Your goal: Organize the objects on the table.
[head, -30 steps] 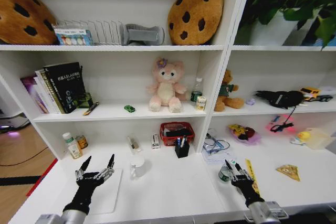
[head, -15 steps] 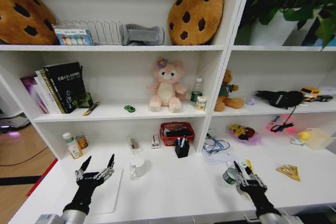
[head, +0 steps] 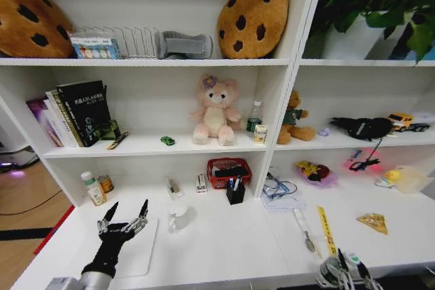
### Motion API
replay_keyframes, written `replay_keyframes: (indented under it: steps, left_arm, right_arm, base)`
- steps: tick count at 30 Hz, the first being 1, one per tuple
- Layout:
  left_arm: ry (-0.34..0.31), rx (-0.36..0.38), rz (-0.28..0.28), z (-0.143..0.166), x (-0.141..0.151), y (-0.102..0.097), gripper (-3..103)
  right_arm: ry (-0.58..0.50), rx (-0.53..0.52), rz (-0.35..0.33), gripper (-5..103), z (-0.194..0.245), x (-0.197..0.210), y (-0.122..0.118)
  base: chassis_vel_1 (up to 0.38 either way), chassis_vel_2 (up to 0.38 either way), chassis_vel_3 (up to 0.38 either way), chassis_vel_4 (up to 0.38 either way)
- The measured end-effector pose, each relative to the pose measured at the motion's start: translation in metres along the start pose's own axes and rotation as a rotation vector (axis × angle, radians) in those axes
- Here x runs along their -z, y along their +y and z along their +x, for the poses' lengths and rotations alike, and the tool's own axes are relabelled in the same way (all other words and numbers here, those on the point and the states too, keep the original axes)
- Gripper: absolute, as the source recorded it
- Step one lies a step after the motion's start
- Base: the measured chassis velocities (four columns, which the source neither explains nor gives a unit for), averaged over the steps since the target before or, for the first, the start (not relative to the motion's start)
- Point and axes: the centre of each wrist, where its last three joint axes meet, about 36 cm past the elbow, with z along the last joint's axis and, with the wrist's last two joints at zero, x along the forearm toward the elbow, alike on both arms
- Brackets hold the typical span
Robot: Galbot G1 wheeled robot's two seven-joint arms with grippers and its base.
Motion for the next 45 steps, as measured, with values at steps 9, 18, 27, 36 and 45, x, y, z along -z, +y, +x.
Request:
replay_keyframes:
  steps: [9,18,27,36,45]
  left_arm:
    - [0.0,0.0,0.0,0.0,0.0,0.0,100]
    - [0.0,0.0,0.0,0.0,0.0,0.0,100]
    - [0.0,0.0,0.0,0.0,0.0,0.0,100]
    - [0.0,0.0,0.0,0.0,0.0,0.0,100]
    - [0.0,0.0,0.0,0.0,0.0,0.0,100]
  right_arm:
    - [0.183,-0.078,0.054,30,0.035,-0.127,-0.004]
    - [0.277,-0.057,0.095,30,0.02,-0.216,-0.008]
    - [0.322,-0.047,0.182,30,-0.027,-0.296,-0.025]
    - [0.318,-0.106,0.182,30,-0.104,-0.312,-0.045]
    - [0.328,-0.067,0.206,54,-0.084,-0.314,-0.046]
  base:
    - [0.0,0.0,0.0,0.0]
    - [0.0,0.0,0.0,0.0]
    - [0.0,0.0,0.0,0.0]
    - [0.0,0.0,0.0,0.0]
    - [0.0,0.0,0.0,0.0]
